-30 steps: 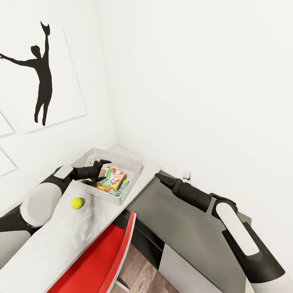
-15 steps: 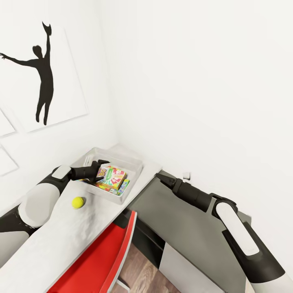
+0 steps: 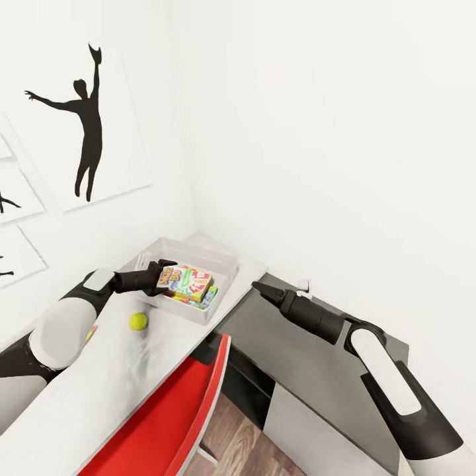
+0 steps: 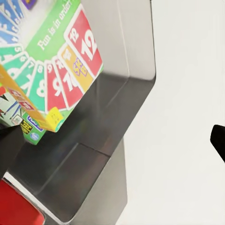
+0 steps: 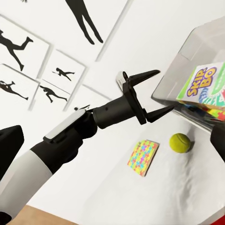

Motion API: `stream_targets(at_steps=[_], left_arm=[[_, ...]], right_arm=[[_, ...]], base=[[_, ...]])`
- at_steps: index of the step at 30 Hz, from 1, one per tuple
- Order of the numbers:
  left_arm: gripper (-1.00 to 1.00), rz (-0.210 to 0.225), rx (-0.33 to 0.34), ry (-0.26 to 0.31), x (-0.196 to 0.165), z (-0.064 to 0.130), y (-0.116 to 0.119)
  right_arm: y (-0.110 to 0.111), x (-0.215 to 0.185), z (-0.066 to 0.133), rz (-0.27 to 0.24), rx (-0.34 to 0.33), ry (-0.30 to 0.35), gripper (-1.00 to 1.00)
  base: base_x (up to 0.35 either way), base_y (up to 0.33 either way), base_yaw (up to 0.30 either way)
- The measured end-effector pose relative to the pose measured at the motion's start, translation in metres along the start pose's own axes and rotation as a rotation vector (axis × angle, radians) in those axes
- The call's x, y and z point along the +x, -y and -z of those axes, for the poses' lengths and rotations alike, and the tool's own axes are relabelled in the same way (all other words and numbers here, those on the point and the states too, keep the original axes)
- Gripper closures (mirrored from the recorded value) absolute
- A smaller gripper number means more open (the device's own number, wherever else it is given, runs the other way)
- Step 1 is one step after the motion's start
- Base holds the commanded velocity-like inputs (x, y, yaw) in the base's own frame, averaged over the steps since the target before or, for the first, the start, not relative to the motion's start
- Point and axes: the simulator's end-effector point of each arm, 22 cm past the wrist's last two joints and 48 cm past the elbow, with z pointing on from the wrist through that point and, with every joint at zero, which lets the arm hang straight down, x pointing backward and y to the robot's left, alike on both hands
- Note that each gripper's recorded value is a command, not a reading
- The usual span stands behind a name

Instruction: Put all the toys in the child's room - the three board games (two on the bed and one on the table), the two jigsaw puzzles on the table, and the tennis ball on the table - inside the toy box on the table in the child's room.

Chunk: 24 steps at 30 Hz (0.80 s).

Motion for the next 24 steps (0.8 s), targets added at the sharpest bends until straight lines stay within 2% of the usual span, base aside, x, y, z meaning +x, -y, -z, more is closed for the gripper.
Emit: stream_targets(at_steps=[11,24], left_arm=[[-1.0,-0.011,0.012,0.008,-0.001,0.007,0.011],[-1.0,-0.023,0.027,0.016,-0.001,0.015,0.023]], right_arm=[[-0.009,-0.003,0.001,0.014,-0.009,0.005,-1.0],[-0.02,-0.006,0.003,0.031,-0.019,0.01,-1.0]], base=[[-0.002,0.127,0.076],[0.0,0.017,0.149]])
